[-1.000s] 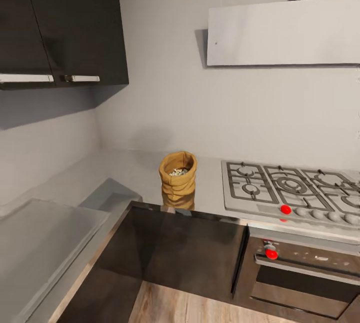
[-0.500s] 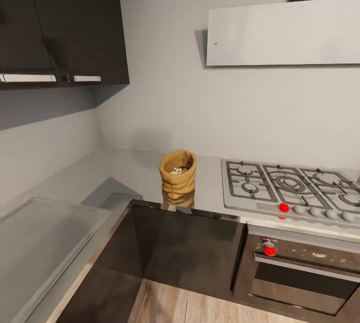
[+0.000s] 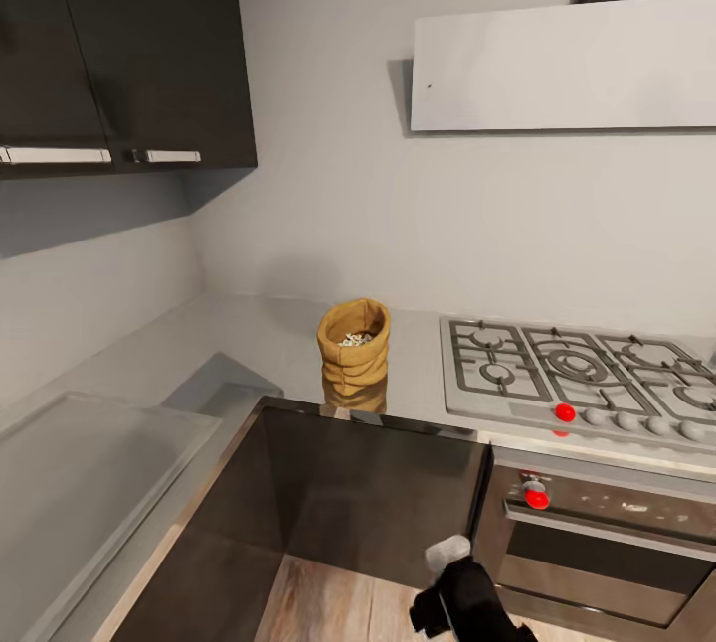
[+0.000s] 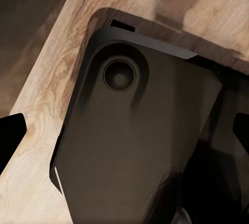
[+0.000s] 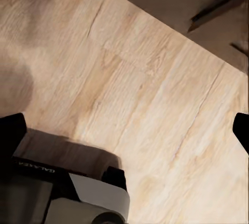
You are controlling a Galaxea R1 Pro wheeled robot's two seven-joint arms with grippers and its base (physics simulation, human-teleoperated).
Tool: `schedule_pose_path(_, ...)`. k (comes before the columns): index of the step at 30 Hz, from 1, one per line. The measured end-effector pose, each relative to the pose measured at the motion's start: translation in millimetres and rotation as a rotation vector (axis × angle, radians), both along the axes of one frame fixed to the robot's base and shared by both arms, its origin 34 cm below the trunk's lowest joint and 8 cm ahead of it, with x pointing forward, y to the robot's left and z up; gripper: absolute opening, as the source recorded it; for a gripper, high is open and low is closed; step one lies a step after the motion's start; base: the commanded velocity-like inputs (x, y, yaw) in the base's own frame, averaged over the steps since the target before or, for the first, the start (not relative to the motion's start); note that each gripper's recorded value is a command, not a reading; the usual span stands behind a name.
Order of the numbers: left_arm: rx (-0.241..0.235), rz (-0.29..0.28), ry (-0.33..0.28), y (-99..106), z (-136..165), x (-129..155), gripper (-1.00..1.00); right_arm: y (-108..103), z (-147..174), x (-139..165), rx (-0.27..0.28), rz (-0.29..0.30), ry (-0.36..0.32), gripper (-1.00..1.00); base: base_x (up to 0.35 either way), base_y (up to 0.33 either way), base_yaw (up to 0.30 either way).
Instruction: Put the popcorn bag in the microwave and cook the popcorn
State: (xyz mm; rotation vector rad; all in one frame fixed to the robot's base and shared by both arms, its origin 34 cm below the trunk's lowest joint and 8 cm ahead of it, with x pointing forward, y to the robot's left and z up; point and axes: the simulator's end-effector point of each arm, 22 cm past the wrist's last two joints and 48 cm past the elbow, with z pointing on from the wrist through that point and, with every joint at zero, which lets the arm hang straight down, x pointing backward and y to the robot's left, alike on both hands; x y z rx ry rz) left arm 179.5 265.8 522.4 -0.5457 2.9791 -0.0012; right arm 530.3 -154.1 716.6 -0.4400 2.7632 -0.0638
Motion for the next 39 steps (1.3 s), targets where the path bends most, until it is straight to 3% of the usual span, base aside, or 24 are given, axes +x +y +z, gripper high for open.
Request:
schedule_pose_path(5, 0.0, 0.0, 0.0, 0, 0, 0, 1.0, -7, 99, 106, -0.017, -0.039, -0.118, 1.0, 0.0, 0.0, 0.0)
schedule_pose_path(9, 0.0, -0.001, -0.001, 0, 0, 0, 1.0, 5, 193, 185, 0.051, -0.045, -0.284, 1.0, 0.0, 0.0, 0.0)
schedule_pose_path(14, 0.0, -0.001, -0.001, 0, 0, 0, 1.0, 11, 307, 250, 0.09, -0.039, -0.467, 1.0, 0.0, 0.0, 0.0)
schedule_pose_path(18, 0.0, -0.001, 0.0, 0, 0, 0, 1.0, 21, 379, 286, 0.126, -0.025, -0.54, 1.0, 0.0, 0.0, 0.0)
schedule_pose_path(25, 0.0, -0.001, 0.0, 0, 0, 0, 1.0, 23, 455, 320, 0.137, -0.029, -0.561, 1.0, 0.0, 0.0, 0.0)
schedule_pose_path(27, 0.001, -0.001, 0.0, 1, 0, 0, 1.0, 7, 475, 327, 0.127, -0.083, -0.587, 1.0, 0.0, 0.0, 0.0)
schedule_pose_path(29, 0.0, -0.001, -0.001, 0, 0, 0, 1.0, -23, 485, 332, 0.059, -0.17, -0.615, 1.0, 0.0, 0.0, 0.0)
schedule_pose_path(31, 0.0, -0.001, 0.0, 0, 0, 0, 1.0, -37, 487, 332, 0.039, -0.219, -0.623, 1.0, 0.0, 0.0, 0.0)
schedule_pose_path(36, 0.0, -0.001, 0.0, 0, 0, 0, 1.0, -43, 489, 332, 0.058, -0.252, -0.624, 1.0, 0.0, 0.0, 0.0)
schedule_pose_path(39, 0.0, 0.001, 0.0, 0, 0, 0, 1.0, -30, 488, 332, 0.129, -0.247, -0.611, 1.0, 0.0, 0.0, 0.0)
